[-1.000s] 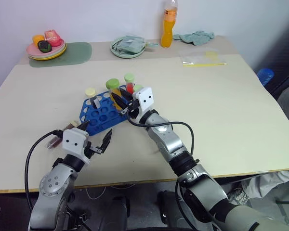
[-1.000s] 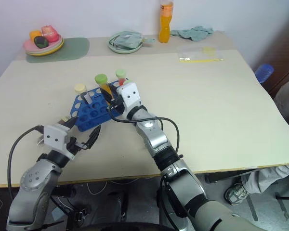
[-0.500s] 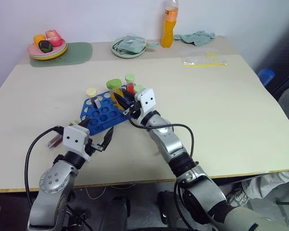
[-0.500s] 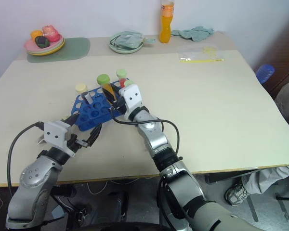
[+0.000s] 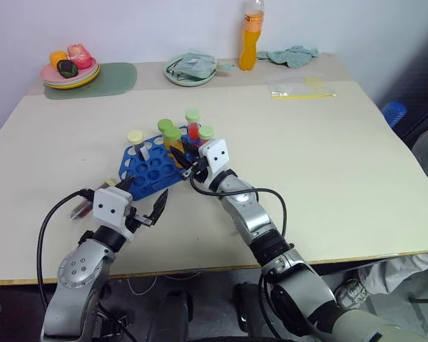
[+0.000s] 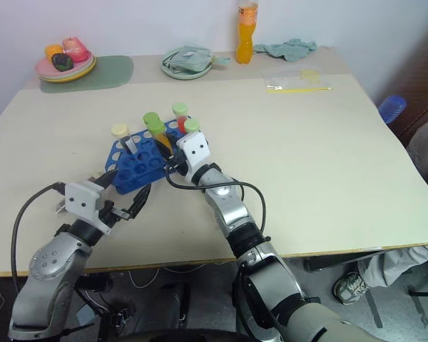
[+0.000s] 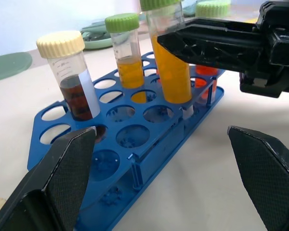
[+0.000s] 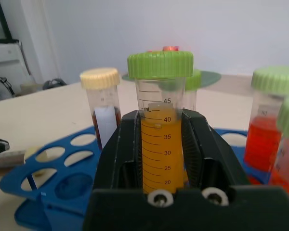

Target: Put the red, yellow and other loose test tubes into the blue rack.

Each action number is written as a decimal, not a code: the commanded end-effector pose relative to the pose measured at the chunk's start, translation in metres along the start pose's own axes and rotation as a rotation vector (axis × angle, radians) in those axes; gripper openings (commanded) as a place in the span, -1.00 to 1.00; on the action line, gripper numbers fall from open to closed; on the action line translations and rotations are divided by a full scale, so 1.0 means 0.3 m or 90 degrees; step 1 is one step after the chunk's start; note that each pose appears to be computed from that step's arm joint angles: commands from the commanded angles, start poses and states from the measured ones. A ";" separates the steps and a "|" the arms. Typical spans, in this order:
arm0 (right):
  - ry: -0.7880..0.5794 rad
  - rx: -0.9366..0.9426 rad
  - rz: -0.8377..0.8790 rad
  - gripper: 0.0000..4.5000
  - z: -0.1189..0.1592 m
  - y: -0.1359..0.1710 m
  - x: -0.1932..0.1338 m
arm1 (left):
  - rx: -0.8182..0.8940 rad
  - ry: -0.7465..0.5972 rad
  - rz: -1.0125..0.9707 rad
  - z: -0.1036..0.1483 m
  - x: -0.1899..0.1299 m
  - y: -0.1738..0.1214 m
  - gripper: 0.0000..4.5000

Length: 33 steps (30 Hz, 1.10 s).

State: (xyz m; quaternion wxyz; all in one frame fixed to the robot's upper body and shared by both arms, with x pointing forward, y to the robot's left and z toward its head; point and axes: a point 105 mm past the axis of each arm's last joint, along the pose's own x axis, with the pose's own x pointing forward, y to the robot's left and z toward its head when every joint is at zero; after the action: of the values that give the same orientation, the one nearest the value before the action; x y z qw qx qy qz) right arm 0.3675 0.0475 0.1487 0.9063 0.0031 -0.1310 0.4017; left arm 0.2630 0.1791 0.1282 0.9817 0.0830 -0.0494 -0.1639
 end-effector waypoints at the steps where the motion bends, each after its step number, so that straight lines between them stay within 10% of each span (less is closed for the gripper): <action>1: -0.077 -0.014 0.019 0.31 0.103 0.031 0.027 | 0.005 -0.008 0.016 0.024 -0.011 0.021 1.00; 4: -0.105 -0.038 0.036 0.98 0.145 0.045 0.024 | -0.010 0.003 0.007 0.027 -0.018 0.025 1.00; 18: -0.108 -0.151 0.205 0.98 0.325 0.023 -0.102 | 0.028 0.546 -0.005 0.053 -0.069 0.391 1.00; 33: -0.003 -0.153 0.284 0.98 0.243 0.061 -0.248 | 0.071 0.770 -0.145 -0.072 0.059 0.439 1.00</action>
State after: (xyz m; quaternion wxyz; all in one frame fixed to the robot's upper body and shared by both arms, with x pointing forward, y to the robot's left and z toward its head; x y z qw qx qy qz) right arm 0.2948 -0.0018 0.1878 0.7880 -0.1395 -0.1557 0.5792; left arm 0.3196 0.2946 0.1258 0.8071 0.2061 0.5171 -0.1968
